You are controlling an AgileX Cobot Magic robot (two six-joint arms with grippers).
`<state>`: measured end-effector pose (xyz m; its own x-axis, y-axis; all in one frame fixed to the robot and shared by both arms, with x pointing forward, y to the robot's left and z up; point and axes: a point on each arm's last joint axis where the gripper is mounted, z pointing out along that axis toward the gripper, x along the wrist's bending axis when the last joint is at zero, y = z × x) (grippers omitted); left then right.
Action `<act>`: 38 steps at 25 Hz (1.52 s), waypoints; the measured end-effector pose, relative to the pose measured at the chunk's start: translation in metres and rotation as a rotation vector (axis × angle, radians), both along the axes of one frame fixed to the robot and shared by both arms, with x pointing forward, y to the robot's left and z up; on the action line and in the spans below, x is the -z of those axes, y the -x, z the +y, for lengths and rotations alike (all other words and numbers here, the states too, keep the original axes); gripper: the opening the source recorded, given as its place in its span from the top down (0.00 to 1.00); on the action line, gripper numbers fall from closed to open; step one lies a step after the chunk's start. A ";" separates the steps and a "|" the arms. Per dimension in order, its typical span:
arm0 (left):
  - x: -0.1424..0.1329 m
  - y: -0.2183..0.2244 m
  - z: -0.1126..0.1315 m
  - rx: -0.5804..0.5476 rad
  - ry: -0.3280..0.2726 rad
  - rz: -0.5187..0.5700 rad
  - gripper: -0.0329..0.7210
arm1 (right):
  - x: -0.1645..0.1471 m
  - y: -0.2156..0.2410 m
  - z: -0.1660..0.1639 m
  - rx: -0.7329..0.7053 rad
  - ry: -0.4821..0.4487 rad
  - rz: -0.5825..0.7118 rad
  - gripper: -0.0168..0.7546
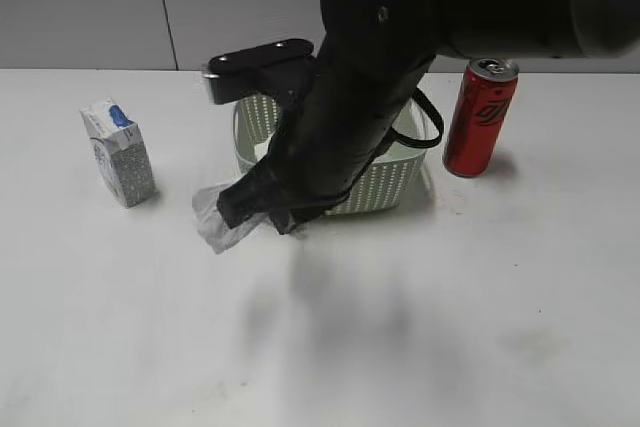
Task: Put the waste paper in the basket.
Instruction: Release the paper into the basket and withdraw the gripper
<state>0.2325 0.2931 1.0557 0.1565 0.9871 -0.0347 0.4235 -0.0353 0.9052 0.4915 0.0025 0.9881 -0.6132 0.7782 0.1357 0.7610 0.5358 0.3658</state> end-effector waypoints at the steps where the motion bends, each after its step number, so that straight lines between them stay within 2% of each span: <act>1: 0.000 0.000 0.000 0.000 0.000 0.000 0.19 | 0.000 0.001 0.000 -0.031 0.005 0.000 0.98; 8: 0.000 0.000 0.000 0.000 0.000 0.000 0.19 | 0.000 0.002 0.001 -0.107 0.010 -0.017 0.98; 15: 0.000 0.000 0.000 0.000 0.000 0.000 0.21 | -0.006 -0.003 0.001 -0.231 0.053 -0.097 0.98; 22: 0.000 0.000 0.000 0.000 0.000 0.000 0.22 | -0.053 -0.049 -0.008 -0.144 -0.004 -0.262 0.98; 25: 0.000 0.000 0.000 0.000 0.000 0.000 0.22 | -0.058 -0.076 -0.022 -0.070 -0.034 -0.313 0.98; 30: 0.000 0.000 0.000 0.000 0.000 0.000 0.22 | -0.039 -0.112 -0.040 0.015 -0.057 -0.363 0.98; 35: 0.000 0.000 0.000 -0.001 0.003 0.000 0.22 | 0.002 -0.124 -0.035 0.004 -0.006 -0.328 0.98; 38: 0.000 0.000 0.000 -0.001 0.003 0.000 0.22 | 0.021 -0.125 -0.035 0.001 0.030 -0.273 0.89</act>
